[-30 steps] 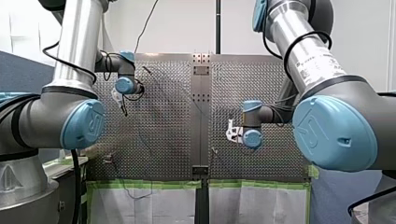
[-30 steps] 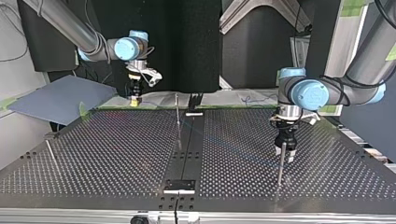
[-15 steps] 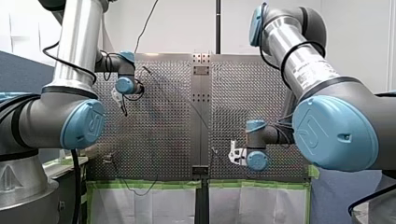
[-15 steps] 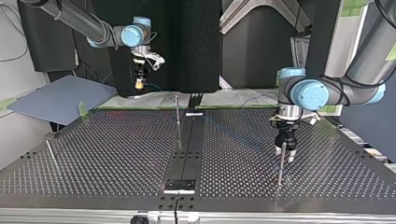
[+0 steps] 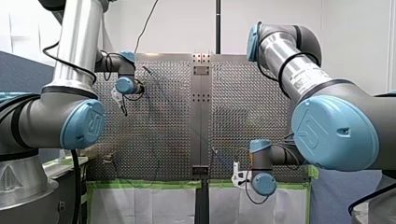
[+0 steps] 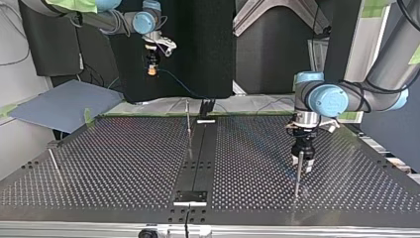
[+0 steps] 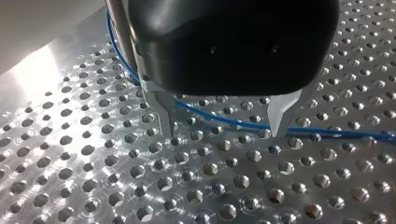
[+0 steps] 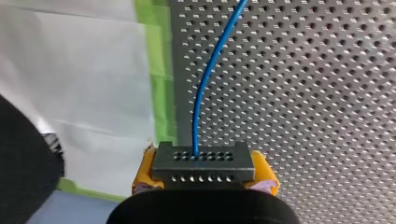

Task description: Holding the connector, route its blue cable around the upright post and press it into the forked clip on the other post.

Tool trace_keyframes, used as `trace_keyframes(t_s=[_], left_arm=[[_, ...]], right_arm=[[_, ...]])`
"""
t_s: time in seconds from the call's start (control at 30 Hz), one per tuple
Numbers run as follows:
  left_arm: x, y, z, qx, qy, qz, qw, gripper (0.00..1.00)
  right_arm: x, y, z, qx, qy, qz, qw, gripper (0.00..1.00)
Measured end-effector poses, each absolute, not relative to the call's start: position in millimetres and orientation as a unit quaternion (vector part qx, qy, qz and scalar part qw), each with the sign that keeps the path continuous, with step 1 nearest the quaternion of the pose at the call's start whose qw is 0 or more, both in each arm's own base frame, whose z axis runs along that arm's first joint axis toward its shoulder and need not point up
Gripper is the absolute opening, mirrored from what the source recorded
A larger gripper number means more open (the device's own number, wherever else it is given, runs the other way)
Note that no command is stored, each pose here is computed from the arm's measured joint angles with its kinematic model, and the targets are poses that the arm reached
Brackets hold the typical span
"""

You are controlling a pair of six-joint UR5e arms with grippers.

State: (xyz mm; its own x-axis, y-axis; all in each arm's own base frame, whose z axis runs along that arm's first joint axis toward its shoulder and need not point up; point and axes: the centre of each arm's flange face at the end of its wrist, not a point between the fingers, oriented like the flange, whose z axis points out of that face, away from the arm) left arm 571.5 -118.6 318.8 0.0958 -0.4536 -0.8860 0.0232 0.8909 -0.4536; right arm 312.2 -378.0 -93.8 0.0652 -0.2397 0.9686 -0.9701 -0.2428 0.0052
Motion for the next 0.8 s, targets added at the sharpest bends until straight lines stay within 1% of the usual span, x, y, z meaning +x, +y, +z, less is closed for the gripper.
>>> trace_keyframes(t_s=[0.2,0.47,0.67,0.8], left_arm=[[571.3,-118.8,318.7,-0.165,0.652,-0.165,0.721,1.00],[571.0,-119.1,318.3,-0.165,0.653,-0.164,0.720,1.00],[571.0,-119.7,318.4,-0.164,0.653,-0.165,0.721,1.00],[571.1,-119.7,318.5,-0.164,0.653,-0.165,0.721,1.00]], right_arm=[[304.3,-357.8,-116.3,0.636,-0.484,0.476,0.368,0.00],[306.2,-355.9,-137.7,0.641,-0.472,0.483,0.365,0.00],[313.1,-363.1,-137.1,0.643,-0.448,0.499,0.370,0.00],[317.0,-366.6,-133.6,0.639,-0.437,0.513,0.371,0.00]])
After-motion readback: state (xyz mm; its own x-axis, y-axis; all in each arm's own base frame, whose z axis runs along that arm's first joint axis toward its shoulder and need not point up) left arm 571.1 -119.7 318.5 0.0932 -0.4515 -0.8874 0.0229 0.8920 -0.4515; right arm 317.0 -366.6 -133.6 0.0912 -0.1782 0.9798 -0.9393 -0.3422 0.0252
